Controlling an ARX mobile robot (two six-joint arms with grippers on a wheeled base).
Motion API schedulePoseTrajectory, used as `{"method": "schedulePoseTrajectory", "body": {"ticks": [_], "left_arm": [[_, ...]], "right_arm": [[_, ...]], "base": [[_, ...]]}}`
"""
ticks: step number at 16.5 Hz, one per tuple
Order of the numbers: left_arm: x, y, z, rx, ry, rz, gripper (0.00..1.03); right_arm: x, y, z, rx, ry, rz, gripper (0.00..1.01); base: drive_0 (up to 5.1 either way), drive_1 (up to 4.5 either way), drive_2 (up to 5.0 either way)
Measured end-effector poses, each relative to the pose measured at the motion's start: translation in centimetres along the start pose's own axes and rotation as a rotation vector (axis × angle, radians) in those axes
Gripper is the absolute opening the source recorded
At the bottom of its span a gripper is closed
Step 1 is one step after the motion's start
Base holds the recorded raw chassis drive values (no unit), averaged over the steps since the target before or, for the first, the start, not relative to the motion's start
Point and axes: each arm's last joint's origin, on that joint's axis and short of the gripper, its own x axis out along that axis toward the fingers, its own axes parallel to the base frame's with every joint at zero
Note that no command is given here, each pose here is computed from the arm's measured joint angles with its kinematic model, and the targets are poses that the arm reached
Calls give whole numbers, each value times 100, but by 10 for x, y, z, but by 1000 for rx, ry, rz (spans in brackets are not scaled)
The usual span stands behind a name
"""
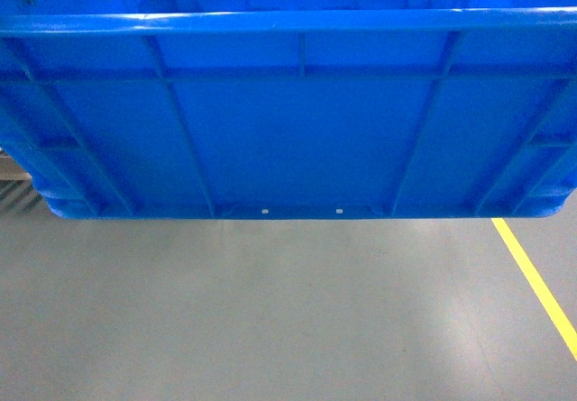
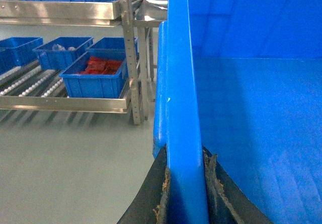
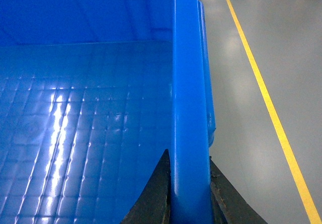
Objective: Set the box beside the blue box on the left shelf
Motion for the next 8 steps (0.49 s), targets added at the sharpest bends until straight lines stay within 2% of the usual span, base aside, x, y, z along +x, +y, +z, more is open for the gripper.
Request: {"method": "schedulePoseTrajectory", "body": {"ticks": [8], "left_arm": [[0, 0, 0, 0, 0, 0, 11]], "right_arm": [[0, 0, 1, 1, -6, 1, 9]], "base": [[-7, 401, -414]]}}
